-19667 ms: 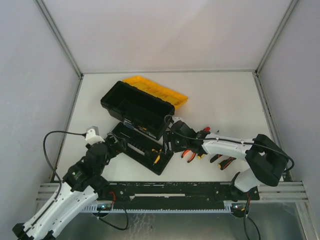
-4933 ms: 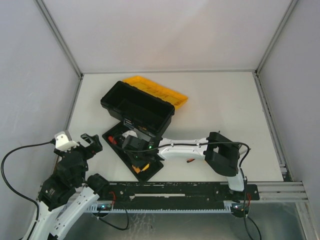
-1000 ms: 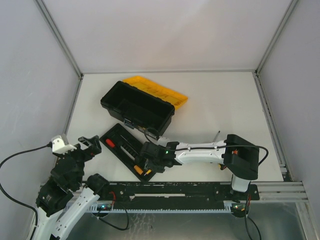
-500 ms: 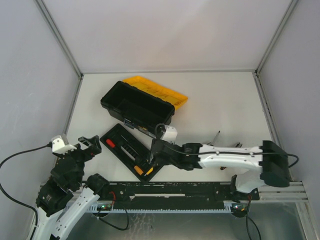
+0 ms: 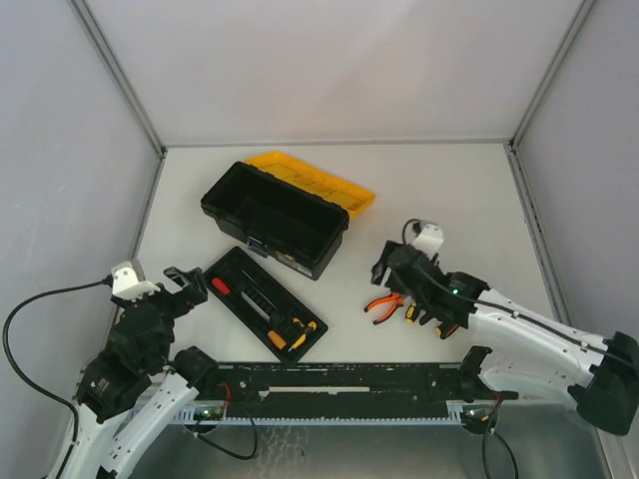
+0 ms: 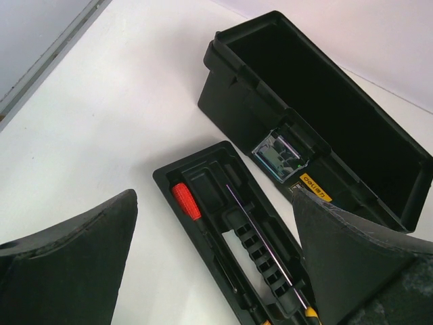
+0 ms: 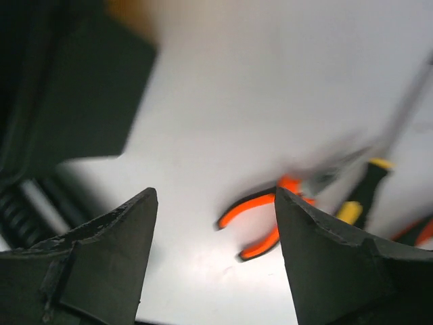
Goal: Pack the tool kit
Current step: Pick up the pliers at the center of the board, then place the pliers in the toolbox.
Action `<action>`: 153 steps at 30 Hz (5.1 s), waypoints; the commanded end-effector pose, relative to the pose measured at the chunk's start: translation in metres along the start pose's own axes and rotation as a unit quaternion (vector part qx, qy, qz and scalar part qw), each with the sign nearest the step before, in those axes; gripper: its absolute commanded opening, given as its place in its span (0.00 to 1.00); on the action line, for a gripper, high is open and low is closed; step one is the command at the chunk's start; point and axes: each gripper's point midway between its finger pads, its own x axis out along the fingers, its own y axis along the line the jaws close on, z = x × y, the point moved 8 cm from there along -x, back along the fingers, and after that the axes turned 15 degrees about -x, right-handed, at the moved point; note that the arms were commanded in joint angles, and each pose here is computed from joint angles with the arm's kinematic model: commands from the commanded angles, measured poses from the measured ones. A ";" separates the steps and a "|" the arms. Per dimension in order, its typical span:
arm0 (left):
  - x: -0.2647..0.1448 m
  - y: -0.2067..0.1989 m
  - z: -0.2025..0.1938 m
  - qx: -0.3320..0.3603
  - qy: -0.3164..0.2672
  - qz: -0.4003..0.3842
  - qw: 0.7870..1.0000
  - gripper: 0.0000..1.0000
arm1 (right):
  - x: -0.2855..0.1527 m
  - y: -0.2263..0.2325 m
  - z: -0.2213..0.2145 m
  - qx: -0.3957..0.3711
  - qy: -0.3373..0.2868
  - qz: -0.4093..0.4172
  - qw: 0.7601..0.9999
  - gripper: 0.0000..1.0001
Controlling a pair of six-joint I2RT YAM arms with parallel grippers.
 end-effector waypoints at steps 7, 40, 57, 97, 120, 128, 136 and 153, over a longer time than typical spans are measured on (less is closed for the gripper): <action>0.009 -0.001 -0.006 0.025 0.006 0.015 1.000 1.00 | 0.002 -0.091 -0.028 0.047 0.103 -0.177 0.978 0.66; 0.010 -0.006 -0.007 0.030 0.014 -0.007 0.999 1.00 | -0.007 -0.145 -0.067 0.261 0.107 -0.348 0.894 0.55; 0.010 -0.006 -0.007 0.029 0.013 -0.006 0.999 1.00 | 0.015 -0.146 -0.080 0.251 0.139 -0.348 0.892 0.05; 0.012 -0.007 -0.008 0.034 0.018 -0.007 0.999 1.00 | -0.012 0.053 0.171 -0.312 -0.191 0.144 0.919 0.00; 0.012 -0.007 -0.009 0.034 0.019 -0.006 0.999 1.00 | 0.157 0.163 0.172 -0.484 -0.132 0.248 0.829 0.00; 0.014 -0.008 -0.010 0.038 0.023 -0.004 0.999 1.00 | 0.211 0.178 0.142 -0.491 -0.060 0.264 0.828 0.00; 0.014 -0.008 -0.010 0.037 0.022 -0.004 0.999 1.00 | 0.230 0.176 0.118 -0.483 -0.005 0.270 0.833 0.18; 0.014 -0.008 -0.010 0.036 0.022 -0.008 0.999 1.00 | 0.055 0.115 0.215 -0.308 -0.139 0.087 0.937 0.62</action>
